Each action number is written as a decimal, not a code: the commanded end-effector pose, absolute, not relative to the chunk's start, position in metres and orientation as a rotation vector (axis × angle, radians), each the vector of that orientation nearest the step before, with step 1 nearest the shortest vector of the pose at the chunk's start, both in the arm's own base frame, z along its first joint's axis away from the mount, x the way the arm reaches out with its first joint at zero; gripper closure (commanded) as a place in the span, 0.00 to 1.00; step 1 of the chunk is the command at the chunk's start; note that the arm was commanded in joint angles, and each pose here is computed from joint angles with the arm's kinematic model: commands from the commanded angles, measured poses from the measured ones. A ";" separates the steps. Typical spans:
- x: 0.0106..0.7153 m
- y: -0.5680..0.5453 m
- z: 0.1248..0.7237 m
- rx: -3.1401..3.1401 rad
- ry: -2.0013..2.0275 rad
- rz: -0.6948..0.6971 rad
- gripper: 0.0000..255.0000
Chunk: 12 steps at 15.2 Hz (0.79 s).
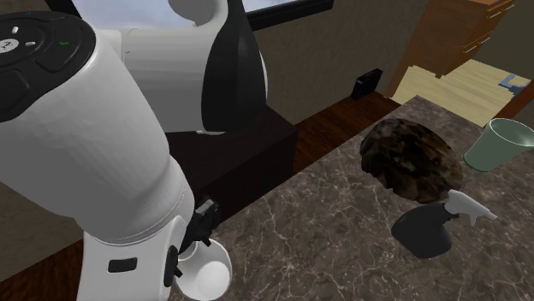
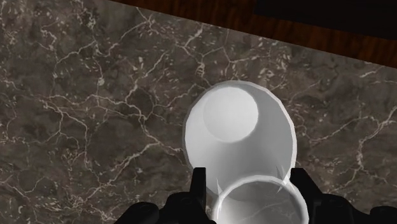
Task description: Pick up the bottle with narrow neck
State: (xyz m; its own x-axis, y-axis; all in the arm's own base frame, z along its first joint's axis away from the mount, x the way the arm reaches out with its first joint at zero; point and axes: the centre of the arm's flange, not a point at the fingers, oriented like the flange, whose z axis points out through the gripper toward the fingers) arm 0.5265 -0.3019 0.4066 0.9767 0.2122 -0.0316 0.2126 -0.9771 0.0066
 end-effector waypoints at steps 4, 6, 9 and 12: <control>0.526 -0.302 0.405 3.114 0.335 -0.050 1.00; 0.526 -0.302 0.405 3.114 0.335 -0.050 1.00; 0.527 -0.302 0.416 3.114 0.335 -0.050 1.00; 0.527 -0.302 0.432 3.114 0.335 -0.050 1.00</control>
State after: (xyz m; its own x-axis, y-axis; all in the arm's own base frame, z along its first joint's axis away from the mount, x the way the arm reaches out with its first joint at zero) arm 0.5269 -0.3013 0.4266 0.9766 0.2127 -0.0329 0.2130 -0.9770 0.0056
